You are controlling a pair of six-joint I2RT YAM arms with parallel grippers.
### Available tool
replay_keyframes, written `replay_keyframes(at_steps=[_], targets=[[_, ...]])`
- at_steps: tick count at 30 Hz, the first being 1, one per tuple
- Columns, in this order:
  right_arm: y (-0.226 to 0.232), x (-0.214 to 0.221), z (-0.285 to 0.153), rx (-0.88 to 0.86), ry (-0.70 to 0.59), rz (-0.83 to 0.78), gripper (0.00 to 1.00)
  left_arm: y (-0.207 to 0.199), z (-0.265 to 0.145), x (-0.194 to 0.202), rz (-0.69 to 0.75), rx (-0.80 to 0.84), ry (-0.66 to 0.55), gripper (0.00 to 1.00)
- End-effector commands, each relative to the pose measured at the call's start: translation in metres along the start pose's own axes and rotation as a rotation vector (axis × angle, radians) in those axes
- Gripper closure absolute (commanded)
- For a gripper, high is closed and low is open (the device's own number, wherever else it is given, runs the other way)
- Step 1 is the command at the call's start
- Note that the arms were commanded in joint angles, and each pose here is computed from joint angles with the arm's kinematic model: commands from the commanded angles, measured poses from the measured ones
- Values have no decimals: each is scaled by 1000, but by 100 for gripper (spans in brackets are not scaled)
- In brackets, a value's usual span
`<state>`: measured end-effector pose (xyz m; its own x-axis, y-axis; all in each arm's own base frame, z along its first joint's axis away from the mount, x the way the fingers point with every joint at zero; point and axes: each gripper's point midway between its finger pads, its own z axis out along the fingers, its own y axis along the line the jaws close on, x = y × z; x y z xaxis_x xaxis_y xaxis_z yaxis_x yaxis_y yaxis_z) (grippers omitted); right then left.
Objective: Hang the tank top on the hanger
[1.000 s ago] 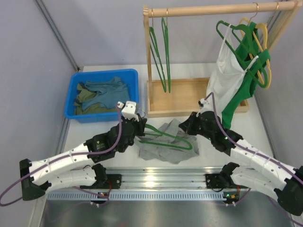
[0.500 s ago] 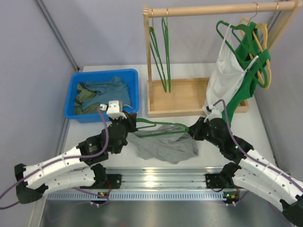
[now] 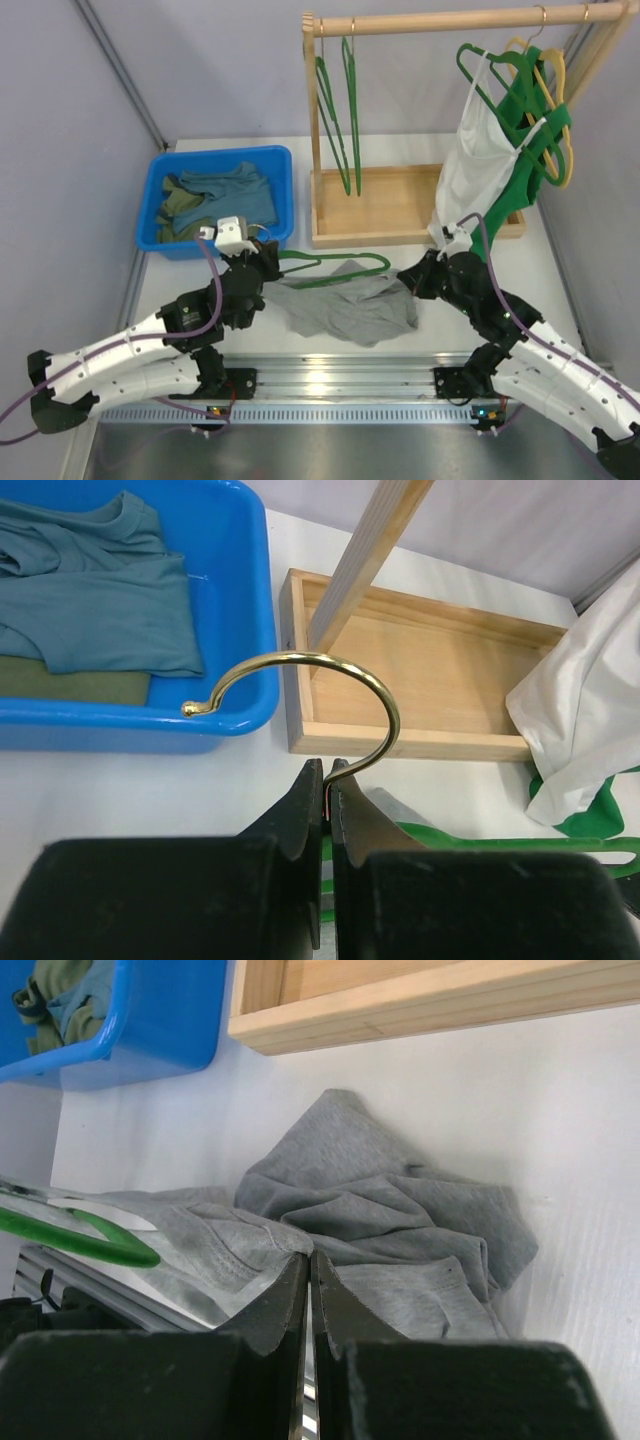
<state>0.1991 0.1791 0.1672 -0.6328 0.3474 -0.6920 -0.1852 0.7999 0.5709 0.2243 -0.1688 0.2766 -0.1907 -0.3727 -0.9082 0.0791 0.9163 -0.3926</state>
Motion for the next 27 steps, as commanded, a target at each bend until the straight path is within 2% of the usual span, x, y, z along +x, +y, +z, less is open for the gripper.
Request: replay_keyframes(at_steps=[1,17,27], targets=[[7,-28,-9,3,-71,-5,100,11,-1,-5,-6,-40,-34,100],[14,-45,-9,6,-40,0,100,25,-1,-1,12,-81,-56,100],[2,-52,-8,34,-26,33,100,20,-4,-1,26,-10,-53,100]])
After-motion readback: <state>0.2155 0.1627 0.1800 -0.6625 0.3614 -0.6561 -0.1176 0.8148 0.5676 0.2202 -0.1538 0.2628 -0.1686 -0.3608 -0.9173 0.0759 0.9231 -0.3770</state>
